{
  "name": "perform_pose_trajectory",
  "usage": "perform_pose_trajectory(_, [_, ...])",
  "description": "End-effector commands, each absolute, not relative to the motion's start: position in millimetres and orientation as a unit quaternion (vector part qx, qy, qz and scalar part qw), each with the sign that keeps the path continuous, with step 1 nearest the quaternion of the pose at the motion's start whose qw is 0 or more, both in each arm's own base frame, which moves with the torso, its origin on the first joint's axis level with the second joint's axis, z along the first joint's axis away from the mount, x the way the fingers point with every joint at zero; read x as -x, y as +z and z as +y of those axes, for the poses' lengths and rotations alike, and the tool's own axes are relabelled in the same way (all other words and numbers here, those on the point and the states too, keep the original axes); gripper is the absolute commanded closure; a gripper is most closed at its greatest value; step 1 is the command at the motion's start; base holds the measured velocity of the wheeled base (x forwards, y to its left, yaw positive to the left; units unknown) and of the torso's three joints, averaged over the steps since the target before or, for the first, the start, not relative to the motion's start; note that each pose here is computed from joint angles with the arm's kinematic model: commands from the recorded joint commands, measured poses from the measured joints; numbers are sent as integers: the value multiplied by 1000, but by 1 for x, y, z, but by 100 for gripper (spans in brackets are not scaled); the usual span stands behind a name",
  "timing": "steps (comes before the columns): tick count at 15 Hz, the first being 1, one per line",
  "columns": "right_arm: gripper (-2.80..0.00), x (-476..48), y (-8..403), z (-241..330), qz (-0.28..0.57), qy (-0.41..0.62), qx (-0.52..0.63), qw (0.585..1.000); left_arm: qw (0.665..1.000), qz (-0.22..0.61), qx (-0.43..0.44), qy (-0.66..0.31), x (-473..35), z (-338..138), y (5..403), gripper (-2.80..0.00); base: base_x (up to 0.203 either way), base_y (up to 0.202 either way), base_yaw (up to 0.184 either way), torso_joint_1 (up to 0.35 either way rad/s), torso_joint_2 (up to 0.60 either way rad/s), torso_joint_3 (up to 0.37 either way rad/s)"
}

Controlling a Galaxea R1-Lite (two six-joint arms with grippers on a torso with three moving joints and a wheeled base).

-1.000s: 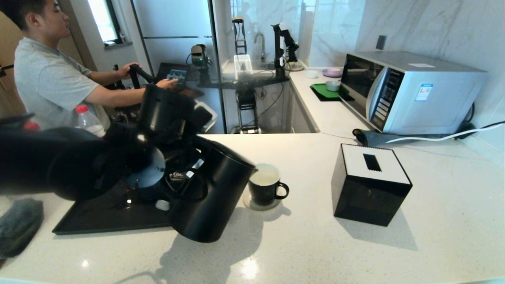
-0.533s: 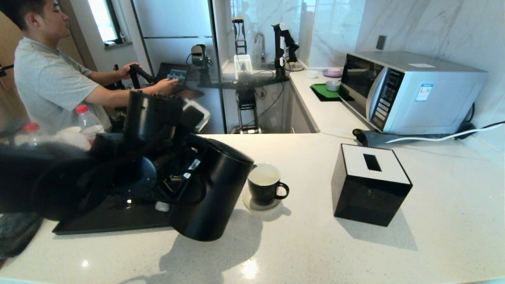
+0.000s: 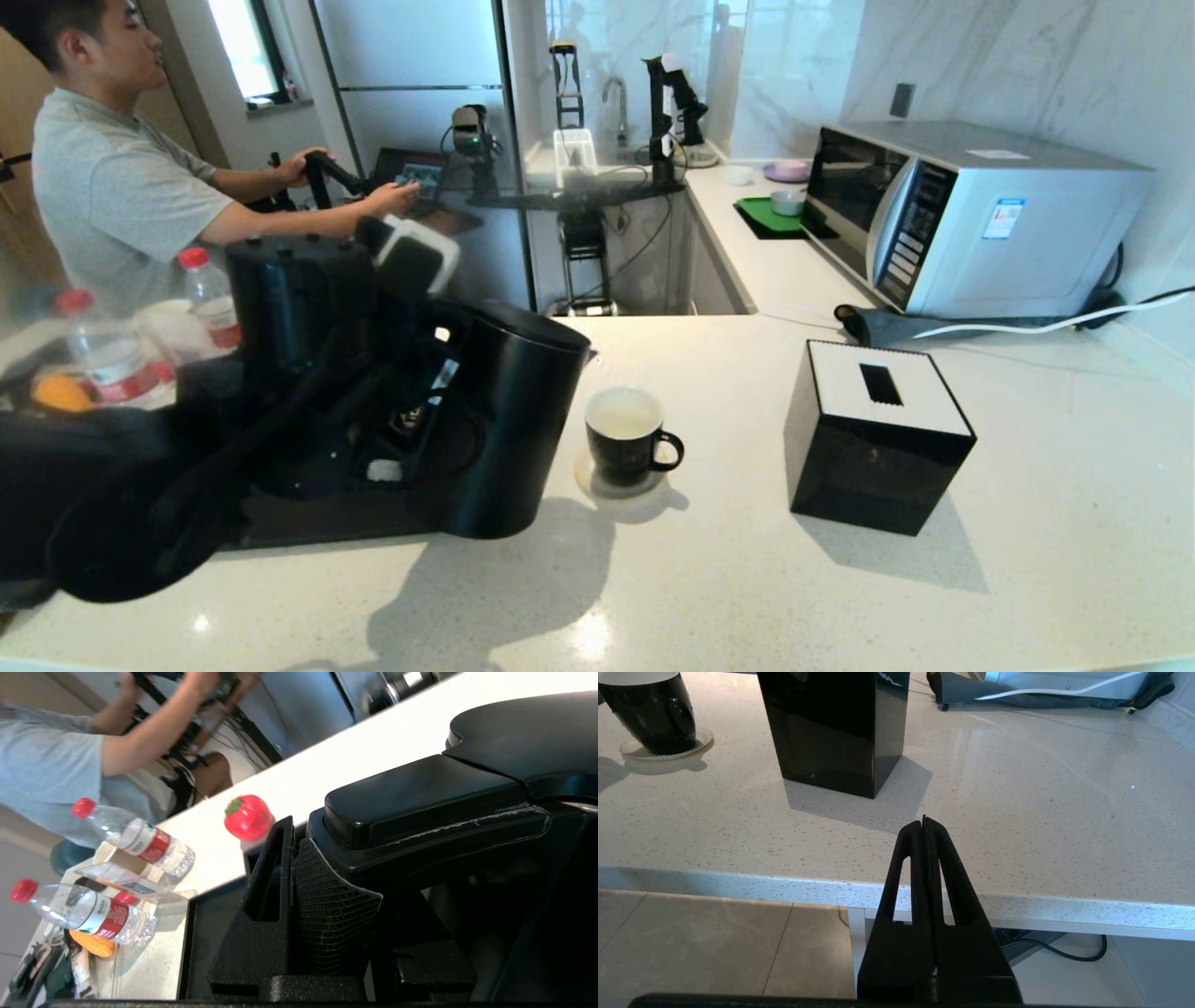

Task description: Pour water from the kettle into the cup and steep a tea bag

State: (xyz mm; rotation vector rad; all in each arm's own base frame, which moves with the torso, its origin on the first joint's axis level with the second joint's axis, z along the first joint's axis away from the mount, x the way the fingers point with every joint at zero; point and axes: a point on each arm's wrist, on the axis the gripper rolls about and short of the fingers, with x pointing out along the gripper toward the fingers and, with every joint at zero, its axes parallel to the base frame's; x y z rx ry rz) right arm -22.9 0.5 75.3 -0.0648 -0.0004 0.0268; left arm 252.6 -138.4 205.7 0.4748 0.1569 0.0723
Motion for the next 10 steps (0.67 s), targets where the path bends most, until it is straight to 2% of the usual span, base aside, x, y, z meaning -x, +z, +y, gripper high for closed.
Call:
perform_pose_trajectory(1, [0,23,75,0,0,14,33,999,973,55,-220,50,-245,-132,206,0,0,0,0,0,0,0])
perform_pose_trajectory(10, [0,23,75,0,0,14,33,999,977,-45,-149,147,-204,-71,229,0,0,0,0,0,0,0])
